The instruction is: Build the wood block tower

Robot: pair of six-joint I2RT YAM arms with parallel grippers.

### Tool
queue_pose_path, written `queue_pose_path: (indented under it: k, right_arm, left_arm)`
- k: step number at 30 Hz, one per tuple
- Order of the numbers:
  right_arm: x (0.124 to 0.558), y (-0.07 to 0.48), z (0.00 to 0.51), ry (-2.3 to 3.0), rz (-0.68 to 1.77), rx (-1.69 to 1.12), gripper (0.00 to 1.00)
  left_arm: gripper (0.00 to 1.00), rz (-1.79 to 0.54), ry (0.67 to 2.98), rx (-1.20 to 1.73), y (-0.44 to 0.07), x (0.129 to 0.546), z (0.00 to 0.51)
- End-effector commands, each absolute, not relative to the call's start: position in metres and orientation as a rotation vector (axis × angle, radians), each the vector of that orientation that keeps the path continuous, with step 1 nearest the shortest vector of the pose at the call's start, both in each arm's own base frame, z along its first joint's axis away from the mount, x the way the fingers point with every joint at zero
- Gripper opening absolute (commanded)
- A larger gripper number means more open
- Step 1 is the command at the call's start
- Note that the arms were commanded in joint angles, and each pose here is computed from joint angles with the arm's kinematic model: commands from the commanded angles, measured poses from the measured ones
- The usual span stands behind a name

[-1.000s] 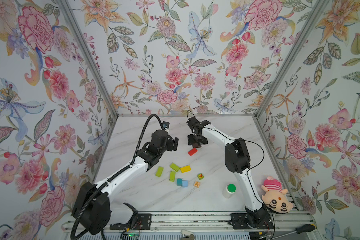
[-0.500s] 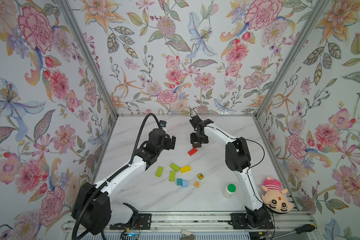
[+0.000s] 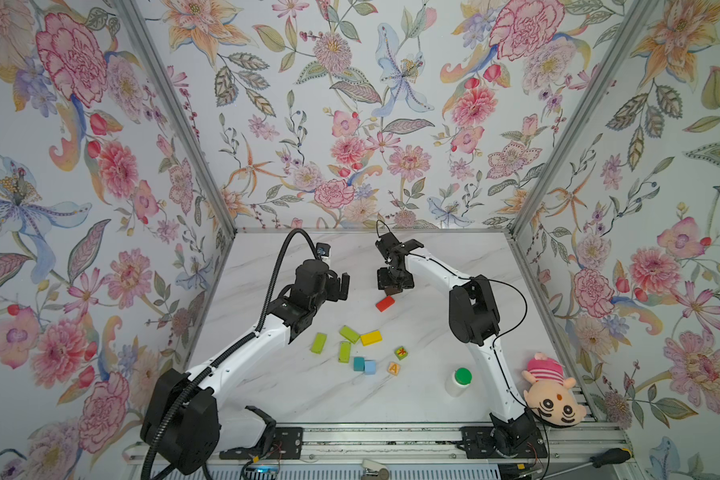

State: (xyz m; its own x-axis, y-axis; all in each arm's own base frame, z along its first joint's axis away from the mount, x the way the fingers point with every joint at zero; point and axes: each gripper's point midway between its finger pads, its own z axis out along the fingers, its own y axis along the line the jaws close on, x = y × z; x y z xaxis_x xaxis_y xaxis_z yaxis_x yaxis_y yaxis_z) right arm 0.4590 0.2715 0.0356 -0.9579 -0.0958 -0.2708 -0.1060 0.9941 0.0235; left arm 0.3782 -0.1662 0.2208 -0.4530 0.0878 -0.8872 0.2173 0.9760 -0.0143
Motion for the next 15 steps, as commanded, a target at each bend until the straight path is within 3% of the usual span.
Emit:
queue_pose_path:
  k: [1,15]
  right_arm:
    - [0.449,0.27,0.023,2.916,0.037,-0.193,0.75]
    - [0.442,0.272,0.02,2.944,0.047,-0.243,0.7]
  left_arm:
    - [0.99,-0.168,2.019,0.172,-0.158,0.374,0.23]
    - [0.99,-0.149,2.002,0.102,-0.142,0.362,0.241]
